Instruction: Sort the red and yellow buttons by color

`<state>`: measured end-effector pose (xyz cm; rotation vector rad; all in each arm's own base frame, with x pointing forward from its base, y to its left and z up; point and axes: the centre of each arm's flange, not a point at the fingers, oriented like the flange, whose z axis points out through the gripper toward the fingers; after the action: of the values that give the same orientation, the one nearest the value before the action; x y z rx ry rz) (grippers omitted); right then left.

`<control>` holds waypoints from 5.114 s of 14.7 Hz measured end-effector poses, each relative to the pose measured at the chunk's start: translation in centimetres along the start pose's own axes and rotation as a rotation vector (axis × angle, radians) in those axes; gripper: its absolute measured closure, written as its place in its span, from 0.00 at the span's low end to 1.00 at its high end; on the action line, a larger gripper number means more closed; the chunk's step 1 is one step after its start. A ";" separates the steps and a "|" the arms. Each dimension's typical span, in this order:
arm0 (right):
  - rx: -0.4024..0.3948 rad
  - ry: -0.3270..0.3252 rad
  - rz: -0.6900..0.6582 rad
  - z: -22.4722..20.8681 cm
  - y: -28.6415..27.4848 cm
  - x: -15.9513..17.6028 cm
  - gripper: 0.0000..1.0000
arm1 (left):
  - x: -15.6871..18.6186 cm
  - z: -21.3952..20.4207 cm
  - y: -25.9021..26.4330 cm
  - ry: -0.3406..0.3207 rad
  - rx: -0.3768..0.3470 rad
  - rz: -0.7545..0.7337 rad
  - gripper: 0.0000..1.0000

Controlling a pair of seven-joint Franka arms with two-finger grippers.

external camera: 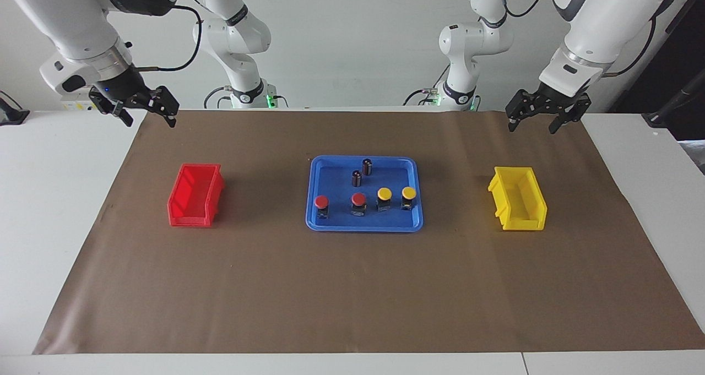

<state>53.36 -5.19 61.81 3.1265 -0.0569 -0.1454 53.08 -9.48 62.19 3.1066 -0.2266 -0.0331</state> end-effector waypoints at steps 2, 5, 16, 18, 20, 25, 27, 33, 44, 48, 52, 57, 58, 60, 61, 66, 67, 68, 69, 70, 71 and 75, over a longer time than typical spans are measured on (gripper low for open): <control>0.000 0.000 0.000 0.0 0.0 0.0 0.00 | 0.0 0.0 0.0 0.000 0.000 0.000 0.00; 0.000 0.000 0.001 0.0 0.1 0.0 0.00 | 0.0 0.0 0.0 0.000 0.000 0.000 0.00; -0.006 0.019 -0.060 -0.2 -3.2 0.3 0.00 | 0.0 0.0 0.0 0.000 0.000 0.000 0.00; -0.005 0.031 -0.100 -0.2 -6.6 0.4 0.00 | 0.0 0.0 0.0 0.000 0.000 0.000 0.00; 0.004 0.050 -0.095 0.2 -11.5 0.8 0.00 | 0.0 0.0 0.0 0.000 0.000 0.000 0.00; 0.061 0.158 0.010 7.3 -32.1 3.5 0.00 | 0.0 0.0 0.0 0.000 0.000 0.000 0.00; 0.069 0.156 0.006 13.5 -37.3 4.3 0.00 | 0.0 0.0 0.0 0.000 0.000 0.000 0.00; 0.034 0.139 -0.018 21.6 -35.8 4.6 0.00 | 0.0 -0.1 -2.6 0.001 -0.001 -0.047 0.00; 0.041 0.188 -0.078 25.9 -34.7 2.5 0.09 | -0.2 1.7 -2.0 0.022 0.004 -0.061 0.00; 0.033 0.197 -0.088 26.7 -34.8 2.8 0.19 | -0.8 2.4 -1.7 0.029 0.008 -0.061 0.00; 0.033 0.201 -0.085 26.5 -34.6 3.0 0.59 | -0.9 2.3 -1.3 0.035 0.009 -0.054 0.00; 0.006 0.175 -0.075 19.0 -32.0 5.3 0.59 | 0.1 6.0 6.5 0.109 -0.009 -0.073 0.00; -0.007 0.161 -0.096 16.8 -29.6 5.4 0.59 | 0.0 8.2 10.1 0.110 -0.019 -0.086 0.01; -0.030 0.137 -0.150 13.5 -22.8 4.8 0.59 | -0.2 13.2 16.1 0.077 -0.029 -0.106 0.04; -0.037 0.131 -0.179 12.6 -18.6 3.9 0.59 | -0.1 15.6 18.0 0.061 -0.030 -0.110 0.11; -0.003 0.111 -0.264 14.4 -2.3 -2.3 0.59 | 1.4 22.3 19.6 0.040 -0.040 -0.110 0.29; -0.002 0.114 -0.268 15.3 -1.3 -2.8 0.59 | 1.4 22.8 19.7 0.041 -0.042 -0.113 0.29; -0.002 0.113 -0.272 16.1 -0.9 -3.1 0.59 | 1.4 23.3 20.0 0.043 -0.044 -0.117 0.29; -0.003 0.111 -0.278 16.9 -0.6 -3.3 0.59 | 1.4 23.8 20.5 0.045 -0.047 -0.119 0.29; -0.005 0.118 -0.282 17.4 -0.3 -3.3 0.59 | 1.2 24.4 20.9 0.041 -0.047 -0.118 0.29; -0.009 0.133 -0.285 18.1 0.1 -3.3 0.59 | 1.0 24.9 21.2 0.037 -0.046 -0.115 0.29; -0.014 0.152 -0.293 22.3 0.5 -3.4 0.59 | 0.5 26.4 21.5 0.042 -0.049 -0.113 0.29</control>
<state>47.86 -5.73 39.92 3.1000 0.4023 0.0906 49.80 -31.49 36.37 3.0641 -0.0481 0.0236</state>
